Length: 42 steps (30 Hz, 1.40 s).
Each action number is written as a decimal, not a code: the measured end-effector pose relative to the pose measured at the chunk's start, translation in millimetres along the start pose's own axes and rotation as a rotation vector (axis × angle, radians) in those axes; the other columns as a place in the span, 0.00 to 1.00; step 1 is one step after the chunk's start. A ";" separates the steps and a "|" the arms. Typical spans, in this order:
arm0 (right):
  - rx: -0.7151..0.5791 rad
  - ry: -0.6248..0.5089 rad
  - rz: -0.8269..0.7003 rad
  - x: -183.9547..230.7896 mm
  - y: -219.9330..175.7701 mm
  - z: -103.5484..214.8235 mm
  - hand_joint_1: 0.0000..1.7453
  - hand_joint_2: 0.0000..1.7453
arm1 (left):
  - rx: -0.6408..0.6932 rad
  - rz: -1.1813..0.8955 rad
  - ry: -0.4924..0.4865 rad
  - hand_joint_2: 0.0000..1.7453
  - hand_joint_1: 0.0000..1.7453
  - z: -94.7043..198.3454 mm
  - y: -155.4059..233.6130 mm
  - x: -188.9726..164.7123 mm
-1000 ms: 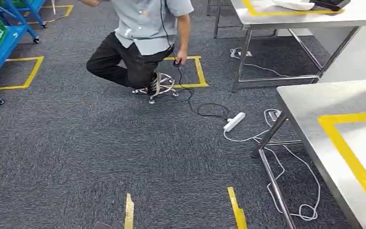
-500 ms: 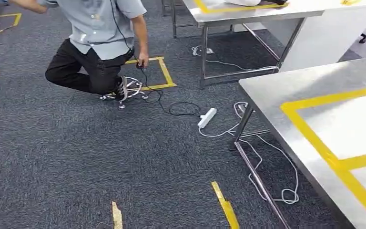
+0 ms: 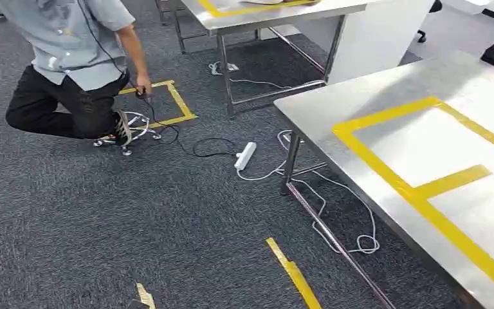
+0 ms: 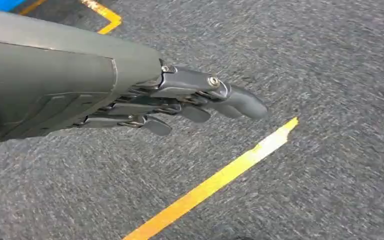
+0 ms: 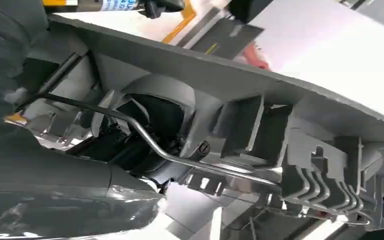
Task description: Take the parts from the cabinet and place them on the table.
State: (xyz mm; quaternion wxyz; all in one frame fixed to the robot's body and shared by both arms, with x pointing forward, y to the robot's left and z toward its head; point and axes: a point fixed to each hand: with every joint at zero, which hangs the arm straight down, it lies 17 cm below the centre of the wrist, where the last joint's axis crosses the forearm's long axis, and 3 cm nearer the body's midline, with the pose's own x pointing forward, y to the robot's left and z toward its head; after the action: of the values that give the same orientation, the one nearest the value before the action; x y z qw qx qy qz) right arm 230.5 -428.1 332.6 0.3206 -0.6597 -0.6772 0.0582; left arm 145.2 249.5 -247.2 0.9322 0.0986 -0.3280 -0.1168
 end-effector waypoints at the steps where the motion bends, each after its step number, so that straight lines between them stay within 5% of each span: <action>1: 0.002 0.002 0.000 -0.5 0.1 0.4 0.94 1.00 | -0.001 0.000 -0.001 1.00 0.00 -0.2 0.1 0.3; 20: 0.033 -0.070 -0.079 32.4 22.4 -4.2 0.94 1.00 | -0.001 -0.014 -0.011 1.00 0.00 -2.9 3.7 4.0; 29: 0.267 -0.046 -0.523 97.0 95.2 5.8 0.94 1.00 | -0.008 -0.029 -0.028 1.00 0.00 -6.4 5.6 11.0; 42: 0.343 -0.143 -0.648 159.2 117.6 20.8 0.94 1.00 | -0.008 -0.046 -0.025 1.00 0.00 -5.5 9.0 6.5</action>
State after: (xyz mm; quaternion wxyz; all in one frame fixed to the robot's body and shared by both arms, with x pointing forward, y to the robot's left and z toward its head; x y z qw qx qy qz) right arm 332.7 -258.3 314.0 0.3801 -0.3423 -0.8519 0.1125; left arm 155.0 256.8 -245.2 0.9254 0.1010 -0.3371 -0.1407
